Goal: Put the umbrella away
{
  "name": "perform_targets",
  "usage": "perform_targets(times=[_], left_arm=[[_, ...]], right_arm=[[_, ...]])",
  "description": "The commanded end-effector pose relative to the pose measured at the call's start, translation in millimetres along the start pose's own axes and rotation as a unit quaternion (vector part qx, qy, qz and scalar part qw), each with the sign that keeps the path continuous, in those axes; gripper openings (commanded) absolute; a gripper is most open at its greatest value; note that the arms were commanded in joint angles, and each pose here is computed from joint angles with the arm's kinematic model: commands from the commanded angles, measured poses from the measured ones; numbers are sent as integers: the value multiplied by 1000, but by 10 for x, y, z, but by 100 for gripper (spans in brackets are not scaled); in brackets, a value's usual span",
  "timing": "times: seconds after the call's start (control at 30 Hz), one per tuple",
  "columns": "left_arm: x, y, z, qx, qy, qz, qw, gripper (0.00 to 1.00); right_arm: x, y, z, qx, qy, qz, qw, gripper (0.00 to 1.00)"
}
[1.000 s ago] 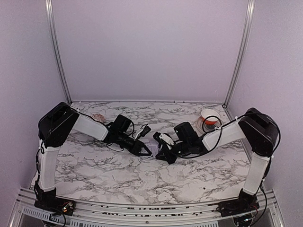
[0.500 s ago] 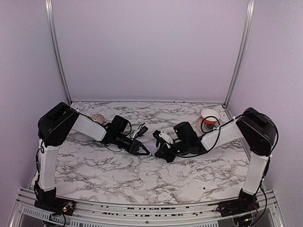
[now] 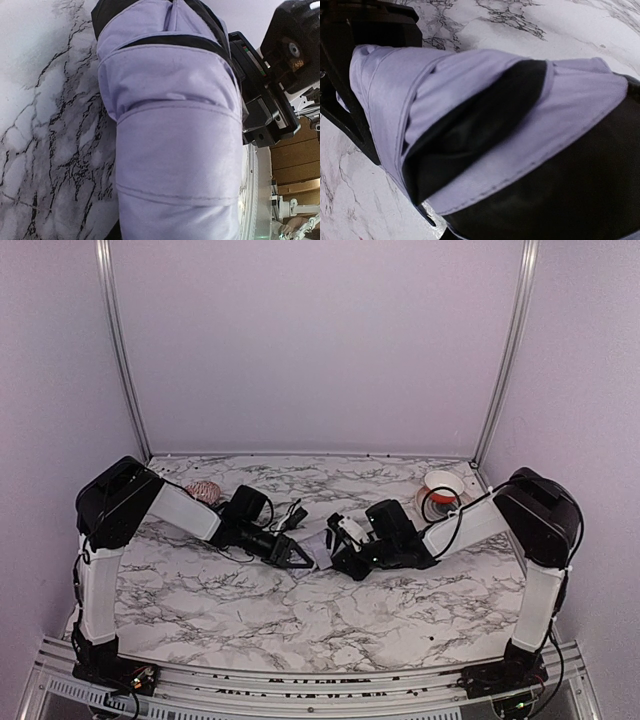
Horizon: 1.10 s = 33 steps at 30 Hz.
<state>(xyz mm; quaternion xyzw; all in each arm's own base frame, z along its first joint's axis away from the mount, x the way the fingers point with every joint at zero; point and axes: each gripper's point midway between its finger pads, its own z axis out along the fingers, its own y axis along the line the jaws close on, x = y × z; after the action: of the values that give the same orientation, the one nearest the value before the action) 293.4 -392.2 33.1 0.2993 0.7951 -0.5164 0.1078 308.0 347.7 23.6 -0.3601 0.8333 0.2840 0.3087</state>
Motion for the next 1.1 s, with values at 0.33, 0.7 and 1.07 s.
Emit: perform_targets(times=[0.33,0.7,1.07], left_arm=[[-47,66,-66,-49,-4,33,998,0],[200,389,-281,-267,121,113,949,55],[-184,-53,-752,-334,74,212,915,99]], right_arm=[[-119,197,-833,2,-58,-78,995,21],[-776,157,-1300,38,-109,-132,985,33],[-1191,245,-1447,48,-86,-309,946,94]])
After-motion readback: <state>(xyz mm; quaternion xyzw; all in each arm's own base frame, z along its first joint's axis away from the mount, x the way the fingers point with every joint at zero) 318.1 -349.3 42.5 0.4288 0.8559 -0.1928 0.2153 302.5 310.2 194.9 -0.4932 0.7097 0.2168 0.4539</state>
